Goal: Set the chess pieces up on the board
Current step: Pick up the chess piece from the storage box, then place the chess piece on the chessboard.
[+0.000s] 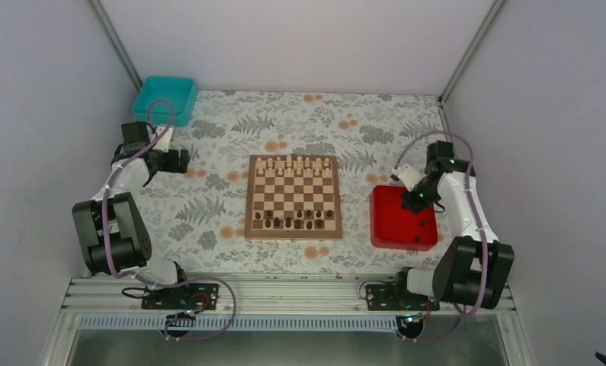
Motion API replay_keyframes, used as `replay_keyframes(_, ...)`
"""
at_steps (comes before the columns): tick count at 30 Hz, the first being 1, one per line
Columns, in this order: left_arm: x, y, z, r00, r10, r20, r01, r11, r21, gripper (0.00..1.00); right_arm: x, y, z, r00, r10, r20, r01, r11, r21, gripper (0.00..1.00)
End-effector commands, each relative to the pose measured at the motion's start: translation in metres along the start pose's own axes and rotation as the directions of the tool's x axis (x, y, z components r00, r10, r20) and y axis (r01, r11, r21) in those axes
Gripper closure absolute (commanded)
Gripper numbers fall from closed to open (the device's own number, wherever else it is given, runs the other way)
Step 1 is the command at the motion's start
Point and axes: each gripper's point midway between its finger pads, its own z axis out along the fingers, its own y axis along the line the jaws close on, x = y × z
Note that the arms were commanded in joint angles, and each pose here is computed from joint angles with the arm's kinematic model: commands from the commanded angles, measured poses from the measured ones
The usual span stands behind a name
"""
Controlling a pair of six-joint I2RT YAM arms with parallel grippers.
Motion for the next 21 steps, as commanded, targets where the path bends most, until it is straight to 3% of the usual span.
replay_keyframes(1, -0.005, 0.001, -0.002, 1.0, 0.003, 0.029, -0.003, 1.0, 0.004, 0.0, -0.031, 0.017, -0.015, 0.997, -0.072, 0.007, 0.072, 0.996, -0.051, 0.89)
replay_keyframes(12, -0.005, 0.003, -0.002, 1.0, 0.002, 0.029, -0.002, 1.0, -0.005, 0.0, -0.131, 0.086, -0.035, 0.943, -0.322, 0.077, 0.33, 0.937, -0.118, 0.88)
replay_keyframes(21, -0.004, 0.009, -0.001, 1.0, -0.001, 0.022, 0.002, 0.999, -0.033, 0.0, -0.135, 0.166, -0.017, 0.871, -0.486, 0.072, 0.489, 0.839, -0.241, 0.87)
